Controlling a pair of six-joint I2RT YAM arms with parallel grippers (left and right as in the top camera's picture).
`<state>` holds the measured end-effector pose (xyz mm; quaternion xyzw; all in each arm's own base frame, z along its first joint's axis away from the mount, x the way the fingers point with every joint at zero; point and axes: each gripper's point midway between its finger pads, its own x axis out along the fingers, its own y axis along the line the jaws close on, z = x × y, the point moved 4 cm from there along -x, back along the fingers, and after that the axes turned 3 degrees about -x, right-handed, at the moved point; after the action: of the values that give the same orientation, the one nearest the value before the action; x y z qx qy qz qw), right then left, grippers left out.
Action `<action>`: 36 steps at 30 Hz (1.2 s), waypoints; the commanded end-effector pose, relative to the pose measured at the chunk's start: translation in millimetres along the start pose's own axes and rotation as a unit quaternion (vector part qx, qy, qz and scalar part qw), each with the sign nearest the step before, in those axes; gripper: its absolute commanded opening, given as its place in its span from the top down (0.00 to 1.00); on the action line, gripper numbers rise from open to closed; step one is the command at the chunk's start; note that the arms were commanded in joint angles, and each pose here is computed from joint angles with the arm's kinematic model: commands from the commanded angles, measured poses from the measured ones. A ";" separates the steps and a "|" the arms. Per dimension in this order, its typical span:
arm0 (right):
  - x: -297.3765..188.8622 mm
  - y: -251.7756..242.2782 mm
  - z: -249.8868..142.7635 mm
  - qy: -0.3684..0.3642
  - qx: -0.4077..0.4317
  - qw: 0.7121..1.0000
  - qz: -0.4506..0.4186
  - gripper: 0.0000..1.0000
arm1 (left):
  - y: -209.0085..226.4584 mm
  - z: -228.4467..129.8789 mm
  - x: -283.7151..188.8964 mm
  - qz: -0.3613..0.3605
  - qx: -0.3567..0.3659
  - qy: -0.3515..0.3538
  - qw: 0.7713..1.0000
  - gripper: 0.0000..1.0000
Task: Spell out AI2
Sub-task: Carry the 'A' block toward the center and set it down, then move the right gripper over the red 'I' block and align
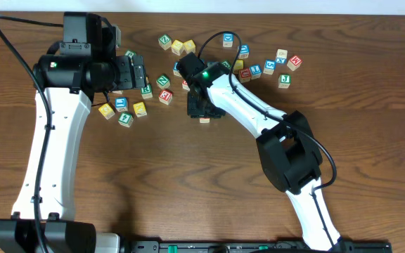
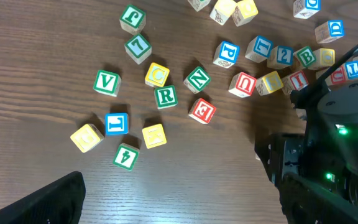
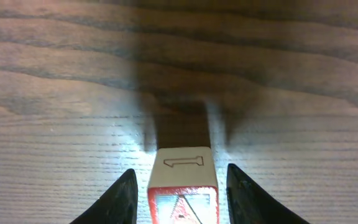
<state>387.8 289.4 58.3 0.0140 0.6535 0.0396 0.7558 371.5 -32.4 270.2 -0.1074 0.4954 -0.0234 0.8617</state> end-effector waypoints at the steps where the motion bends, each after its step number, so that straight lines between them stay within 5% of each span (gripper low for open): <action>1: -22.2 5.1 11.2 -0.034 0.002 0.999 0.012 0.62 | -0.1 3.5 -4.7 0.004 -0.003 -0.007 1.000 0.02; 7: -66.5 6.9 53.1 -0.095 -0.012 0.995 0.041 0.59 | -0.2 3.9 -4.7 0.003 -0.003 -0.008 1.000 0.02; 14: -94.1 -18.2 92.3 -0.144 -0.031 0.988 0.051 0.42 | -0.2 4.2 -4.7 0.003 -0.003 -0.009 1.000 0.02; 27: -91.1 -38.2 116.6 -0.170 -0.122 0.976 0.054 0.43 | -1.1 8.0 -4.7 0.001 -0.003 -0.018 1.000 0.02; 36: -66.3 -23.5 133.3 -0.195 -0.063 0.976 0.079 0.47 | -1.1 8.0 -4.5 0.001 -0.003 -0.018 1.000 0.02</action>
<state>508.4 255.5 161.1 0.0065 0.4752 0.1460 0.8677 374.0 -32.6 271.7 -0.1075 0.4891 -0.0244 0.8652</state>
